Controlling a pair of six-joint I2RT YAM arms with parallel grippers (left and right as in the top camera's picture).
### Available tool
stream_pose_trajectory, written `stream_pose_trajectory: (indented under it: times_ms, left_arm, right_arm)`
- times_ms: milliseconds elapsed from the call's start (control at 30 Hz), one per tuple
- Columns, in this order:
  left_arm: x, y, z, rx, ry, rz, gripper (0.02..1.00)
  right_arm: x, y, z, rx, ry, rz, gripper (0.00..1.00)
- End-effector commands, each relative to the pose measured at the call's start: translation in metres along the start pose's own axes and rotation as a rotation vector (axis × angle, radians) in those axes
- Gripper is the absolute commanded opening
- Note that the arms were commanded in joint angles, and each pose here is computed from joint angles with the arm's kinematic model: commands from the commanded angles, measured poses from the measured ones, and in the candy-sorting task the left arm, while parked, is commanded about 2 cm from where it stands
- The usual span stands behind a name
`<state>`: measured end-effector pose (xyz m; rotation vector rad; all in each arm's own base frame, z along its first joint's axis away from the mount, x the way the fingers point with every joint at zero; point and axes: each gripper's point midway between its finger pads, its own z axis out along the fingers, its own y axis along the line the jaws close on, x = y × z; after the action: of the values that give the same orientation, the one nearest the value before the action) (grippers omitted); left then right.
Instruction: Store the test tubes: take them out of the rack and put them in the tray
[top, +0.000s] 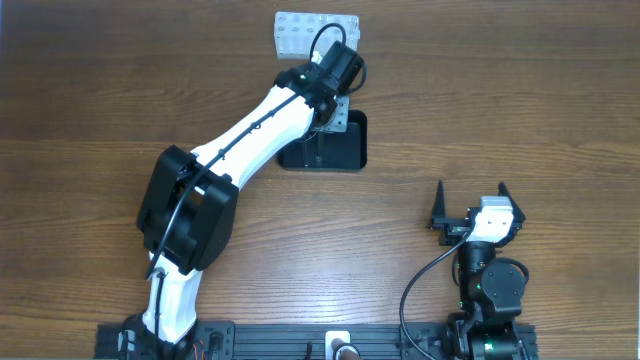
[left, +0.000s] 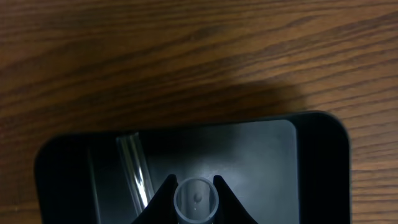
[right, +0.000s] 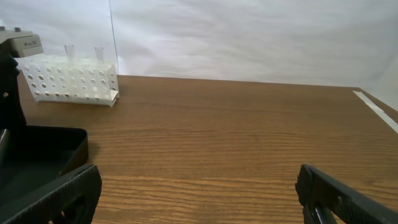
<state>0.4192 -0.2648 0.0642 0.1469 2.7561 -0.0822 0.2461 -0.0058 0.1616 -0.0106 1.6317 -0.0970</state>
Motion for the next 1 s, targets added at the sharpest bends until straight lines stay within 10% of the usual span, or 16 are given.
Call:
stream_pose_trajectory:
  times_ms: [33,400,800,1000]
  left_arm:
    - [0.015,0.012,0.011,-0.047,0.039,-0.053,0.040]
    - [0.017,0.025,0.018,-0.060,0.047,-0.075,0.115]
    - [-0.011,0.041,-0.012,-0.105,-0.071,-0.097,0.524]
    - [-0.089,0.090,-0.148,-0.135,-0.458,-0.149,0.906]
  right_arm:
    - [0.002,-0.002,0.000,0.010,0.004,0.002,0.991]
    - [0.002,-0.002,0.000,0.010,0.004,0.002,0.991]
    - [0.002,-0.002,0.000,0.010,0.004,0.002,0.993]
    - [0.002,-0.002,0.000,0.010,0.004,0.002,0.993]
